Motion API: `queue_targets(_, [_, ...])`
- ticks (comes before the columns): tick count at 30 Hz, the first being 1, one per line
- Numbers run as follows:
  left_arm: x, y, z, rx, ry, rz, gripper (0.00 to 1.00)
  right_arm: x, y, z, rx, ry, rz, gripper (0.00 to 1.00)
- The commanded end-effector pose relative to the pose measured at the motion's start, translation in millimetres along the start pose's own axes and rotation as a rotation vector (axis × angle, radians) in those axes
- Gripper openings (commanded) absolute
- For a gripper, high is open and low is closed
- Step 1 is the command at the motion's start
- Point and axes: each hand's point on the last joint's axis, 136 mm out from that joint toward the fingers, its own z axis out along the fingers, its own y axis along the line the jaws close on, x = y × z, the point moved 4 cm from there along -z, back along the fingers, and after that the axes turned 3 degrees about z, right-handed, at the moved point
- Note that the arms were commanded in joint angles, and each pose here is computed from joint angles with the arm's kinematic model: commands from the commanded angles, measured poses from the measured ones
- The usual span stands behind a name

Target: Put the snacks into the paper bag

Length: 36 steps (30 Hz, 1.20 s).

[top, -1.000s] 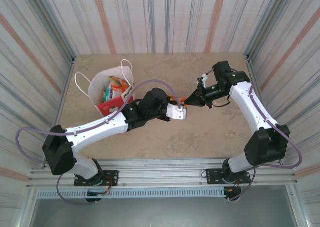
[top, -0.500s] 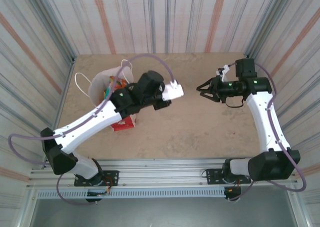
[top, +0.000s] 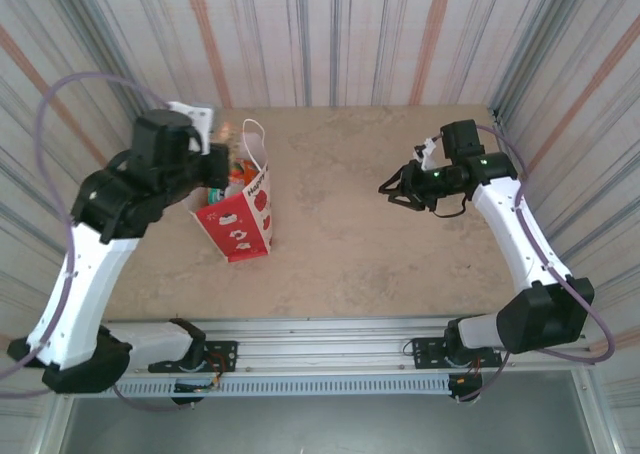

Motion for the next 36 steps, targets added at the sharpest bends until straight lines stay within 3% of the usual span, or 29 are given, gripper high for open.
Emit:
queue_targets(1, [25, 33, -12, -0.131, 0.092, -0.160, 0.04, -1, -4, 9, 0.035, 0.002, -0.011, 0.39])
queue_targets(7, [42, 54, 19, -0.196, 0.204, -0.174, 0.04, 0, -3, 20, 0.062, 0.029, -0.028, 0.39])
queue_targets(19, [40, 71, 96, -0.266, 0.277, -0.098, 0.09, 10, -4, 37, 0.103, 0.060, -0.051, 0.39])
queue_targets(23, [42, 75, 109, -0.286, 0.332, -0.089, 0.20, 11, -6, 39, 0.109, 0.069, -0.046, 0.40])
queue_targets(26, [40, 77, 108, -0.301, 0.351, -0.082, 0.37, 10, -6, 39, 0.112, 0.066, -0.050, 0.40])
queue_targets(29, [29, 69, 97, -0.247, 0.313, -0.095, 0.48, 8, -5, 38, 0.115, 0.052, -0.057, 0.41])
queue_targets(32, [16, 62, 75, -0.198, 0.232, -0.127, 0.50, 6, 2, 38, 0.106, 0.045, -0.071, 0.41])
queue_targets(36, [7, 68, 42, -0.243, 0.159, -0.137, 0.51, 3, 17, 40, 0.086, 0.033, -0.115, 0.42])
